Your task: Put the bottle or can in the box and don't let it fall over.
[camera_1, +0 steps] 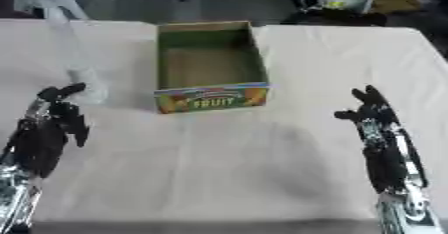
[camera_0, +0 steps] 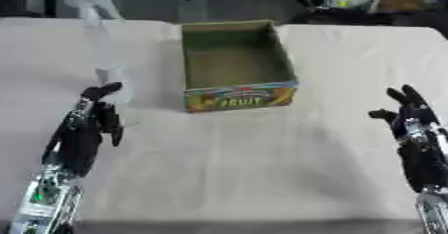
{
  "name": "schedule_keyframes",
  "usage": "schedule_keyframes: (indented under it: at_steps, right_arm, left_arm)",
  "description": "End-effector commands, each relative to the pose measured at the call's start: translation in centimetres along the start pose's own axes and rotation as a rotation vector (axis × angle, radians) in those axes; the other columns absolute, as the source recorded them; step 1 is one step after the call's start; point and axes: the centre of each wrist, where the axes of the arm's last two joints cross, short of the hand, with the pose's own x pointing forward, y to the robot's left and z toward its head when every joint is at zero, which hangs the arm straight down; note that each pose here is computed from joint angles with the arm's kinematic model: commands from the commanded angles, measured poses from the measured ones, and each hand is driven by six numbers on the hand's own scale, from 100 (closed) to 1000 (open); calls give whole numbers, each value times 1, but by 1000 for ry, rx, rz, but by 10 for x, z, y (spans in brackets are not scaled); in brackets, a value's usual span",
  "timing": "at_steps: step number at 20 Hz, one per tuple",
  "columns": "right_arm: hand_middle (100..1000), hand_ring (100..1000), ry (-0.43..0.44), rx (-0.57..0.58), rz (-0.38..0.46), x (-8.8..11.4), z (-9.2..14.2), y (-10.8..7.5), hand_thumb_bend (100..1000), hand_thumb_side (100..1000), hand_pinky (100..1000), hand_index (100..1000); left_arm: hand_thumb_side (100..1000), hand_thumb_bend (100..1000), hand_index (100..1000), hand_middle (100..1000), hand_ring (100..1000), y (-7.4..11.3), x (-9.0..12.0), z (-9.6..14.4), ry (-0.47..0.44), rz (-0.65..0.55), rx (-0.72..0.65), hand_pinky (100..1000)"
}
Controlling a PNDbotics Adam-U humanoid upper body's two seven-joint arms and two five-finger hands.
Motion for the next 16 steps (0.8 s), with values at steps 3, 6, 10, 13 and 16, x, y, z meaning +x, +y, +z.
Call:
schedule_keyframes:
  at_steps: [3,6,10,13,16]
  right_arm:
    - [923,691,-14,5,11,4,-3,-2,100,575,983,994]
    - [923,691,-13,4,12,4,-3,-2,100,576,983,994]
    - [923,692,-11,6,11,3,-3,-2,100,578,984,994]
    - [923,692,-9,9,10,3,-3,-1,100,578,984,994]
    - [923,692,-7,12,10,3,-3,-1,100,578,984,994]
  left_arm:
    - [954,100,839,189,225,-2,10,-6,-49,18,-56,170]
    - [956,100,833,183,215,-4,11,-8,-62,59,-89,164]
    - [957,109,831,173,188,-11,13,-11,-86,186,-144,151]
    - [945,156,836,167,155,-24,14,-19,-105,429,-207,140]
    - [892,217,841,161,133,-30,20,-31,-111,659,-257,131]
